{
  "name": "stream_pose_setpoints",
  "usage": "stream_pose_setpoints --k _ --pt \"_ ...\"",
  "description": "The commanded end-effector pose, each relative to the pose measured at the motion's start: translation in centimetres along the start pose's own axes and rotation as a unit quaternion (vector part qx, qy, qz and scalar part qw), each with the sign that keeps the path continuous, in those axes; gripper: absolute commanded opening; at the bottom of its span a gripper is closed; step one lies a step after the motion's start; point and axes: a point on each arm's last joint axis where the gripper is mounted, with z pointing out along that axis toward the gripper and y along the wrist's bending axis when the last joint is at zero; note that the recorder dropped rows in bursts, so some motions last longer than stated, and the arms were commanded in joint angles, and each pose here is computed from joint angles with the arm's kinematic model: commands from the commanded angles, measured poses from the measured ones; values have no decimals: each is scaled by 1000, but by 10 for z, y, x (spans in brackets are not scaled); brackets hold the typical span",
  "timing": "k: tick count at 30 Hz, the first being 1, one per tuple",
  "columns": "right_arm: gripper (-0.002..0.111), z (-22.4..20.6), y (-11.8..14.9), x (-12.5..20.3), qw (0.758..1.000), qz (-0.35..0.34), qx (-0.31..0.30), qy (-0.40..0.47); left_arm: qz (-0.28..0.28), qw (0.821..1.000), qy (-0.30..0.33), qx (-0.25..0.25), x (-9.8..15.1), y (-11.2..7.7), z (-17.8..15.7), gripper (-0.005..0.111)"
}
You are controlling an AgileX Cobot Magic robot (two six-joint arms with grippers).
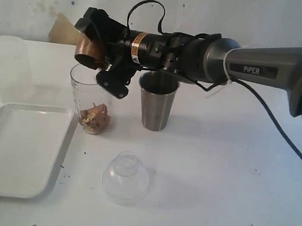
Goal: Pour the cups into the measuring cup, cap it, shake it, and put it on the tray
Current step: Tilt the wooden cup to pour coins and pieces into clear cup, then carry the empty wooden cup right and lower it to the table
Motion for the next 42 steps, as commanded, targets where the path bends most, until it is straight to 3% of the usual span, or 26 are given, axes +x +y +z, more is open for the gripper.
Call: stream_pose_setpoints --k 1,8,18,25,33,35,38,42 --pt "0 -2 -8 3 1000 -21 12 5 2 1000 -5 0 0 0 0 0" --pt "0 -1 -9 2 999 -44 17 3 2 1000 -5 0 0 0 0 0" --pt "0 -6 -24 9 998 -10 57 22 2 1000 -5 0 0 0 0 0" --pt "0 -5 -20 6 995 -92 13 25 2 1000 -5 0 0 0 0 0" --pt "0 -4 -22 6 997 -73 18 29 2 1000 -5 0 0 0 0 0" --pt "0 -4 -24 6 998 -46 29 33 2 1000 -5 0 0 0 0 0" --pt "0 -5 -32 9 996 46 70 40 2 1000 -5 0 0 0 0 0" --pt "0 -14 -50 19 957 261 120 32 2 1000 -5 0 0 0 0 0"
